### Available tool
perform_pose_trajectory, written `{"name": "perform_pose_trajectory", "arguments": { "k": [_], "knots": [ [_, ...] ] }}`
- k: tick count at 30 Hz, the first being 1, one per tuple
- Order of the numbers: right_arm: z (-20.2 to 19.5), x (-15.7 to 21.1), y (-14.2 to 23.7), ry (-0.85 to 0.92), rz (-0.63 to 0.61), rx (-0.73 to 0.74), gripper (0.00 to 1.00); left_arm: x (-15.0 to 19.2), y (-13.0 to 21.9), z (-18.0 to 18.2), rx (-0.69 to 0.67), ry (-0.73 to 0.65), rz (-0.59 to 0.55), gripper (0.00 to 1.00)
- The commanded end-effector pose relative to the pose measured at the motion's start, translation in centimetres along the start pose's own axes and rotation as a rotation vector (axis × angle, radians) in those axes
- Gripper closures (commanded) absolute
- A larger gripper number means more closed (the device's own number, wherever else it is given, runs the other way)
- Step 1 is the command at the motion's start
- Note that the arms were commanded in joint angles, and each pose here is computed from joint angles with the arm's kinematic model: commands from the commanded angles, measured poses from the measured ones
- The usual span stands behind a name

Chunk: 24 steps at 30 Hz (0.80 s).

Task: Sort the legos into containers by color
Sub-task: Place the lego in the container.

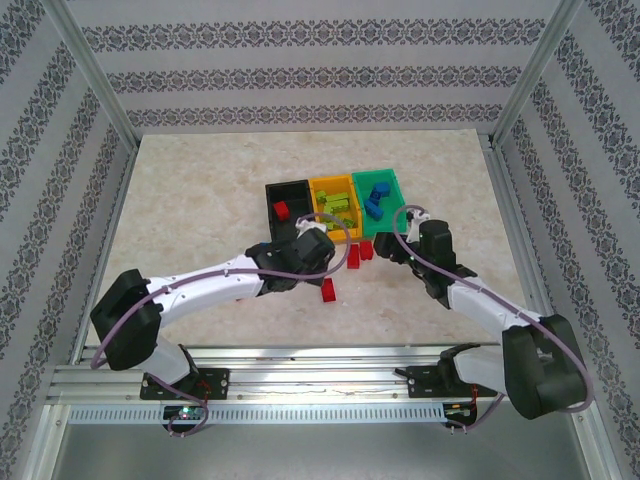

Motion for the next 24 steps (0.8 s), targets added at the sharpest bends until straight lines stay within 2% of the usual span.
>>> {"name": "perform_pose_trajectory", "arguments": {
  "k": [1, 5, 9, 13, 21, 22, 23, 24],
  "knots": [
    [-0.1, -1.0, 1.1, -0.011, -0.095, 0.016, 0.30, -4.6, -0.3, -2.0, 0.023, -0.045, -0.142, 0.78],
    [-0.5, -1.5, 2.3, -0.024, -0.155, 0.038, 0.29, -9.1, -2.5, -4.4, 0.041, -0.103, -0.200, 0.79],
    [-0.2, -1.7, 3.7, -0.020, -0.217, 0.016, 0.29, -13.7, -5.2, -5.8, -0.033, -0.169, -0.214, 0.81],
    [-0.6, -1.5, 4.8, -0.019, -0.251, 0.025, 0.28, -17.1, -7.9, -6.2, -0.049, -0.161, -0.225, 0.84],
    [-0.9, -1.2, 5.3, -0.032, -0.271, 0.026, 0.26, -20.3, -13.6, -6.2, 0.055, -0.074, -0.209, 0.83],
    [-1.0, -1.2, 5.3, -0.034, -0.272, 0.028, 0.25, -20.3, -14.4, -6.0, 0.062, -0.058, -0.200, 0.80],
    [-1.1, -1.2, 5.3, -0.036, -0.273, 0.031, 0.25, -20.3, -14.7, -5.9, 0.066, -0.045, -0.194, 0.67],
    [-1.1, -1.2, 5.3, -0.038, -0.272, 0.034, 0.24, -20.3, -15.0, -5.7, 0.070, -0.036, -0.192, 0.59]
  ]
}}
Point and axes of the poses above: each hand's point on the last joint's axis, 136 mm out from that joint toward the fingers, its own y axis back along the fingers, its own z axis along the line the jaws close on, x = y × z, the point moved 5 cm from there along y, back along the fingers, and after that the axes turned 11 degrees about -y, right-handed, at the moved point
